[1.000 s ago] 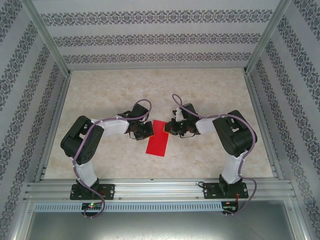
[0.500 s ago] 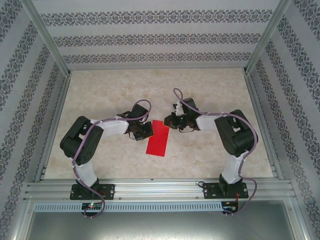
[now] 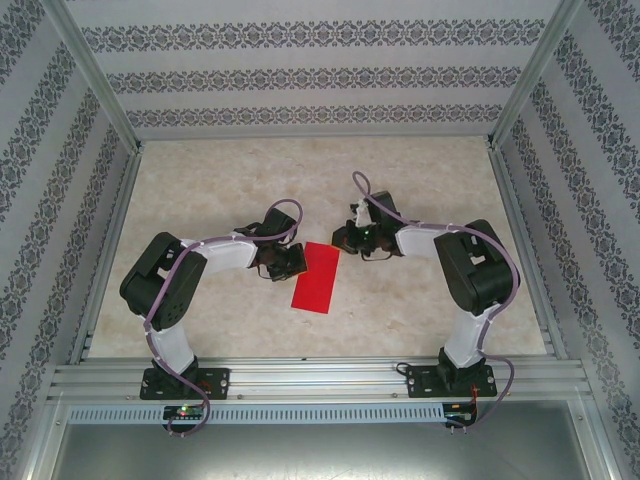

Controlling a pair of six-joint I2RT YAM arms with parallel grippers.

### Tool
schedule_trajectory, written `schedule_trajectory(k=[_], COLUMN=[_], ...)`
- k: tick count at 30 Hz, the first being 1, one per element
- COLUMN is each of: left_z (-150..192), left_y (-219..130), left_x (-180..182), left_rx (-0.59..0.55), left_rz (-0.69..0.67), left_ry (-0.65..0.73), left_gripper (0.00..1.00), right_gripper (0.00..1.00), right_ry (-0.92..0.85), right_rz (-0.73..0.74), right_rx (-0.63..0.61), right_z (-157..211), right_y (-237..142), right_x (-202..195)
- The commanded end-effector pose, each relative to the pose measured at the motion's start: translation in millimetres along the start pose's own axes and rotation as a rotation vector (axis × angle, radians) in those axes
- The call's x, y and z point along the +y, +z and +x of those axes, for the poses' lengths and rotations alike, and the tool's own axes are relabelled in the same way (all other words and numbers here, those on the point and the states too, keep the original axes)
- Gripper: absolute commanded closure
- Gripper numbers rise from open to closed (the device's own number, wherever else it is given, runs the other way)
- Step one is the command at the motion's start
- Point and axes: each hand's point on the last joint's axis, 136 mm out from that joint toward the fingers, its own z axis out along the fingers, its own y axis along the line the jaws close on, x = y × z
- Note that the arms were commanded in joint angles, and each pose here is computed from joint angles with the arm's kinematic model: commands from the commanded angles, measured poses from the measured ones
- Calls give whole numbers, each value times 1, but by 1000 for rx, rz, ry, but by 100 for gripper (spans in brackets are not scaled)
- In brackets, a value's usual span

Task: Fold a paper plane with a square sheet of paper (pick it up from the middle)
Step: Fold the square sheet of paper in half at the center of the table.

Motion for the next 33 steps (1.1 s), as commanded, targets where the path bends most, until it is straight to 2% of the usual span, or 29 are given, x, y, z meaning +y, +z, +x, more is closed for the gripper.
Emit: schedule_trajectory(k=[1,10,12,20,29,33], left_z=[20,21,21,20,21,20], left_y=[5,5,4,3,4,-1], left_x=[39,40,40,39,37,38], left_rx=[49,50,48,48,57,46], left_rz=[-150,-150,-152,-151,-147,-163], left_ry=[-17,-18,-16,-15,-21,-18], left_gripper=[100,100,100,100,100,100], right_gripper=[96,96,96,96,96,96], right_ry=[3,94,95,16,70,75], right_rz=[-4,108,103,42,125,97], right_rx=[10,53,55,9,51,61], right_z=[-5,17,16,-11,6,9], right_y=[1,25,25,2,20,21], right_x=[-2,-59,-58,-8,-50,-46])
